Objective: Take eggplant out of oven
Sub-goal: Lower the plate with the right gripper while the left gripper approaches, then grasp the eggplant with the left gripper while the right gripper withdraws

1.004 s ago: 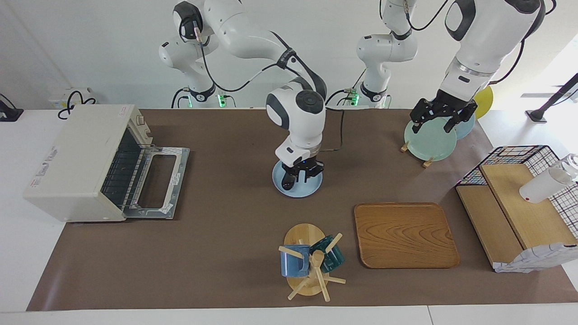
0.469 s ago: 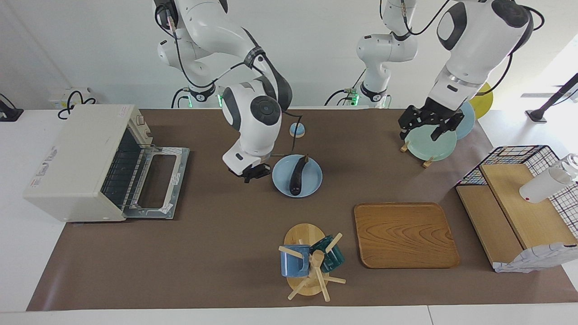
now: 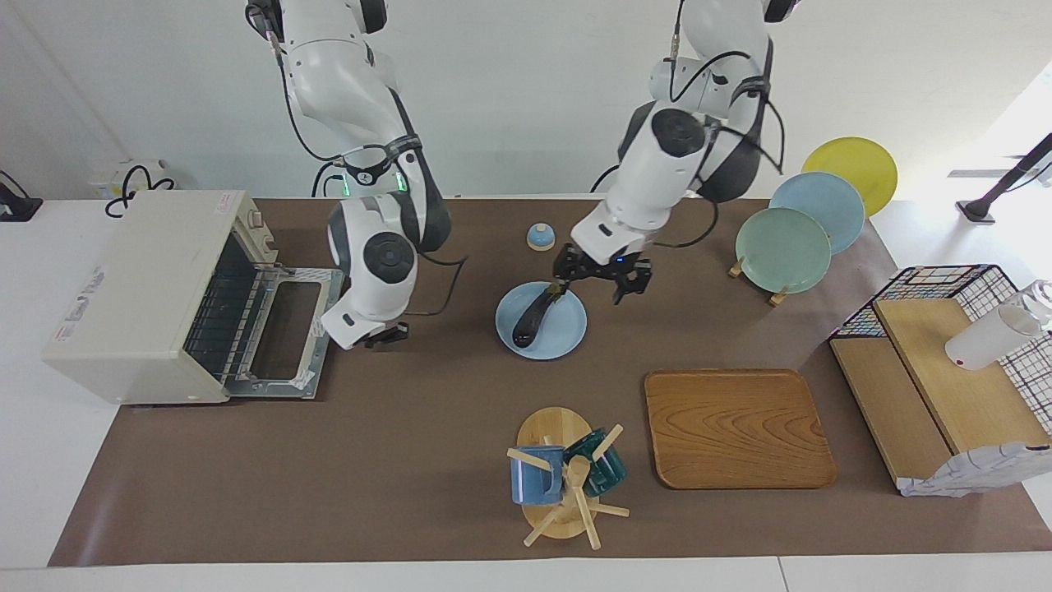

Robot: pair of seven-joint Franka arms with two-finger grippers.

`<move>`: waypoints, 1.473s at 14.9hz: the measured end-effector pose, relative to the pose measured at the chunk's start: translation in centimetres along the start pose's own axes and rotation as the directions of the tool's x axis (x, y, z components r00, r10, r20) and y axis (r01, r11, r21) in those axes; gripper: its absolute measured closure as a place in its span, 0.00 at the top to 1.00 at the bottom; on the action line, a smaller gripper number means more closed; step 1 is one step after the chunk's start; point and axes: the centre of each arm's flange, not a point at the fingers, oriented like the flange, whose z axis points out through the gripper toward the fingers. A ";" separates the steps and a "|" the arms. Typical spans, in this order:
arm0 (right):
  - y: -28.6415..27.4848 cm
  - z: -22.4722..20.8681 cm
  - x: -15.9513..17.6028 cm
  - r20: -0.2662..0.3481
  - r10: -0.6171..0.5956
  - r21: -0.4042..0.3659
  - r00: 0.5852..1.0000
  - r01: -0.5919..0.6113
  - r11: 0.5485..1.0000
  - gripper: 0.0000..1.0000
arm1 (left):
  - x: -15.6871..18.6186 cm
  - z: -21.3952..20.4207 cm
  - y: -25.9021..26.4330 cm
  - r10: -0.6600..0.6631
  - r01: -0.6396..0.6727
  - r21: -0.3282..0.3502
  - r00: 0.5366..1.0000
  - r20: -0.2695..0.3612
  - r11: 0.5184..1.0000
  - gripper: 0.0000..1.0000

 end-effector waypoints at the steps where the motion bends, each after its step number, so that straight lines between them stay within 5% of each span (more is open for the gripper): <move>1: -0.2 0.0 -0.3 0.002 -0.006 0.000 1.000 0.006 1.000 0.01 | 0.0 1.2 0.0 0.021 -0.021 0.003 1.000 0.007 1.000 1.00; 7: -0.7 -0.8 -0.6 0.010 -0.154 -0.096 0.988 0.154 0.983 0.01 | -0.6 6.2 -0.1 0.055 -0.056 0.012 0.998 0.019 0.998 1.00; 12: 4.3 -9.4 -1.0 0.033 -0.243 -0.107 0.969 0.246 0.963 0.01 | -1.1 7.2 -0.4 0.056 -0.057 0.014 0.998 0.012 0.998 1.00; 16: 12.6 -13.4 -2.6 -0.006 -0.211 -0.033 0.978 0.210 0.977 0.01 | -2.0 8.2 0.2 0.071 -0.071 0.016 0.997 0.013 0.997 1.00; 22: 15.6 -16.1 -5.3 0.008 -0.211 0.032 0.977 0.211 0.977 0.01 | -2.1 8.4 0.0 0.069 -0.070 0.018 0.997 0.014 0.997 0.96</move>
